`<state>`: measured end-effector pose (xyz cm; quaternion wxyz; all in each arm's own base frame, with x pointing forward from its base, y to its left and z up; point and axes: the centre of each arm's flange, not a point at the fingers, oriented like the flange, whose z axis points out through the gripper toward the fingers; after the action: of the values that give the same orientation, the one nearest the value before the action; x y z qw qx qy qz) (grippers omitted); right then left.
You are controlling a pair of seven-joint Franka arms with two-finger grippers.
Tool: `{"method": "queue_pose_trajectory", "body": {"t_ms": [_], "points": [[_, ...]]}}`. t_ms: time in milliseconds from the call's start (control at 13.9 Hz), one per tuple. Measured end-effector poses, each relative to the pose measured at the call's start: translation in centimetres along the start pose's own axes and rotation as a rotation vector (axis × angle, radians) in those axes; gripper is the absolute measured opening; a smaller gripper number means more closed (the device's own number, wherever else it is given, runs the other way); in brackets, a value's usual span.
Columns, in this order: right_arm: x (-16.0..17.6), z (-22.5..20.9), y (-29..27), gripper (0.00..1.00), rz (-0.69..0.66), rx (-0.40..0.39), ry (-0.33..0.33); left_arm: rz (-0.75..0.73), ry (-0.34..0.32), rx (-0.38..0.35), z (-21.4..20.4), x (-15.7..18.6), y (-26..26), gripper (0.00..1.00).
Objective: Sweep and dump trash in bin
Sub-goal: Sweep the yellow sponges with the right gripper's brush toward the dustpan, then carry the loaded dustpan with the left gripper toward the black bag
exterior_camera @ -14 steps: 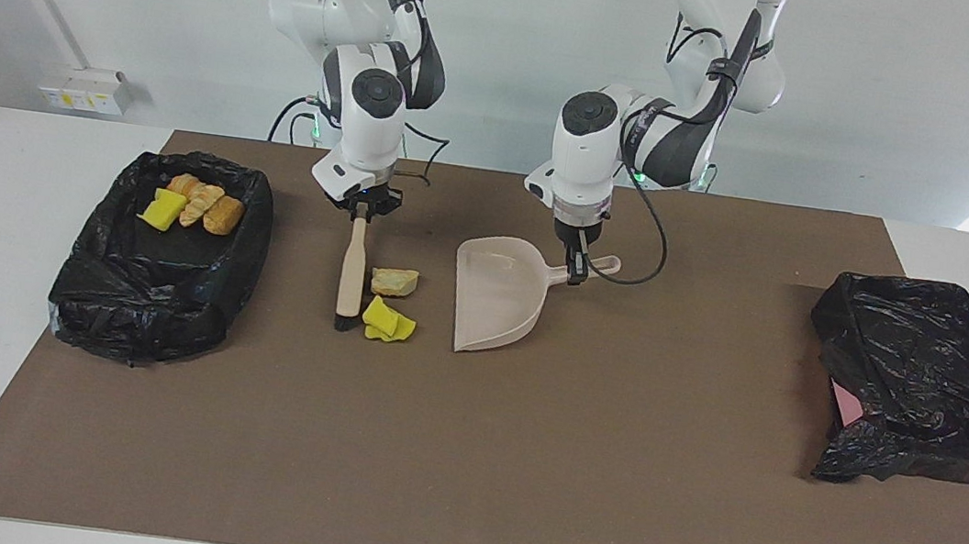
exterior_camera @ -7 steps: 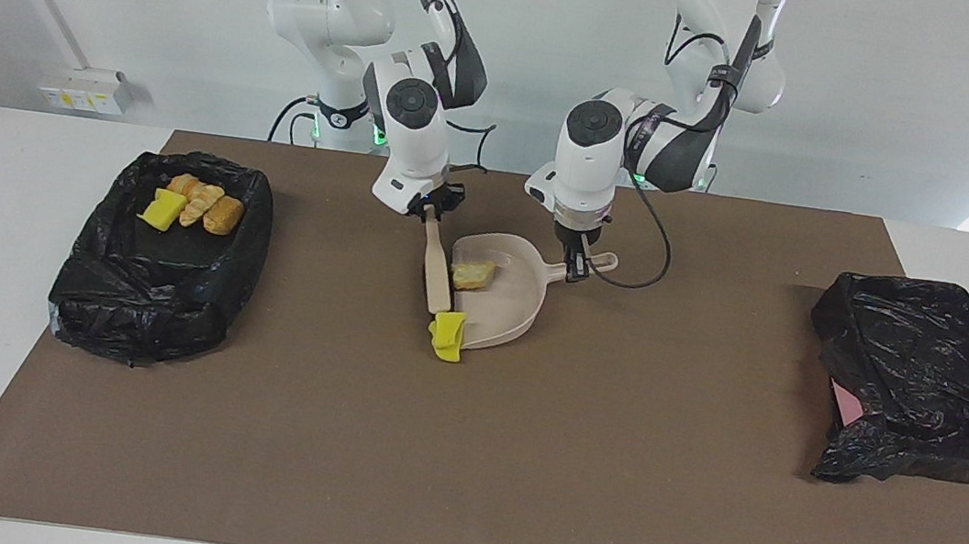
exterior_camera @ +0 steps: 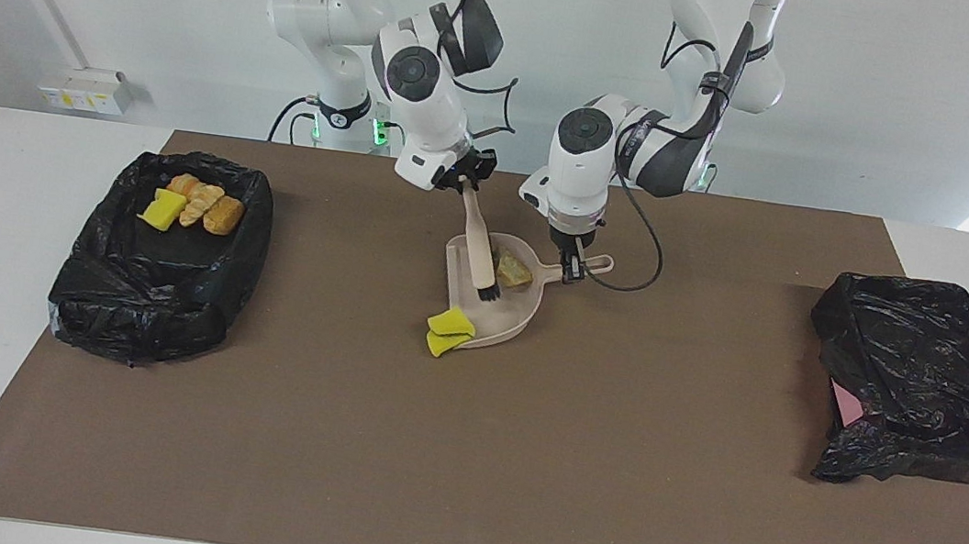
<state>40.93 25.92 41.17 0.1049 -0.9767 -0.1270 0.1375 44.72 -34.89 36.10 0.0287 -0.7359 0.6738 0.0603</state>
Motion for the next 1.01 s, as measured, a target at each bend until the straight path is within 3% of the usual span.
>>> {"method": "queue_pose_trajectory", "body": {"t_ms": [216, 361, 505, 721, 1010], "points": [[1.0, -1.5, 3.5, 0.26, -0.063, -0.233, 0.036, -0.002, -0.001, -0.001, 0.1, 0.0, 0.0, 0.32], [3.6, -1.9, 5.4, 0.26, -0.134, -0.379, 0.032, -0.003, 0.000, -0.001, 0.0, -0.1, -0.1, 0.32], [7.4, -1.5, 6.7, 0.26, -0.192, -0.464, 0.018, -0.004, 0.000, -0.002, 0.0, -0.1, -0.1, 0.32], [10.7, 1.4, 7.1, 0.26, -0.212, -0.430, -0.032, -0.005, 0.000, -0.002, 0.0, -0.1, -0.1, 0.32], [9.5, 2.5, 5.2, 0.26, -0.158, -0.270, -0.114, -0.006, 0.000, -0.002, 0.0, -0.1, -0.2, 0.32]]}}
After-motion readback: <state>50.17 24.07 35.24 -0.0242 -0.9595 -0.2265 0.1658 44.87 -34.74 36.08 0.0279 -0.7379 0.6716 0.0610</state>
